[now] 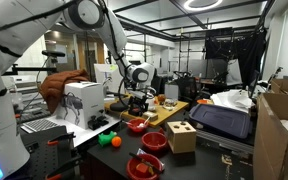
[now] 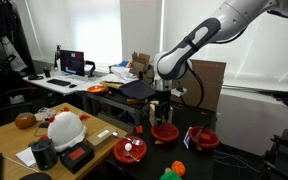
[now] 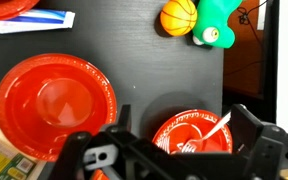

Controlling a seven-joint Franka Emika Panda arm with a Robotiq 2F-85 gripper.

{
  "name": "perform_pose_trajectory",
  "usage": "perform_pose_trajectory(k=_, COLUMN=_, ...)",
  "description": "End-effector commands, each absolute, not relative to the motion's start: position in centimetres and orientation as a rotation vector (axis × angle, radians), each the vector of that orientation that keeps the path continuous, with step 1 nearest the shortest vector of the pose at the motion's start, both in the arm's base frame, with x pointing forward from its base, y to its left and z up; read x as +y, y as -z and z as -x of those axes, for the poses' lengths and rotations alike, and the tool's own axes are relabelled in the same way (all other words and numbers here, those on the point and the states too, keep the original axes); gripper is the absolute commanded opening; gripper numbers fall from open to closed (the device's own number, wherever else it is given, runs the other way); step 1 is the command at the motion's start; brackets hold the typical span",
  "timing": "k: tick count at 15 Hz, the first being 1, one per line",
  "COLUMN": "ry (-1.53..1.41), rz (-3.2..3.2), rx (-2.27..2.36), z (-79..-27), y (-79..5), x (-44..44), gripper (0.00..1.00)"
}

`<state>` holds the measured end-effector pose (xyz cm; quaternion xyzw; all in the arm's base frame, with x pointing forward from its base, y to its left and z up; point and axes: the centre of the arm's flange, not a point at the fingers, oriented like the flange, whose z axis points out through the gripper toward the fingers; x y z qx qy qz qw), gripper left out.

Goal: Remove the orange ball from the red bowl

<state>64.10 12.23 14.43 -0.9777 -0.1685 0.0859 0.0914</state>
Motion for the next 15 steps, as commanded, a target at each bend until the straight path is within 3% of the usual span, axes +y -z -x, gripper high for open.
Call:
perform_pose_trajectory(k=1, ry=-0.226, rz=2.979, rx=-0.412, z=-63.2, y=-19.2, x=11.5, gripper=1.0)
perform_pose_trajectory(k=15, ry=-0.105, rz=3.073, rx=-0.222, z=-59.6, y=-34.1, x=9.3, gripper=1.0)
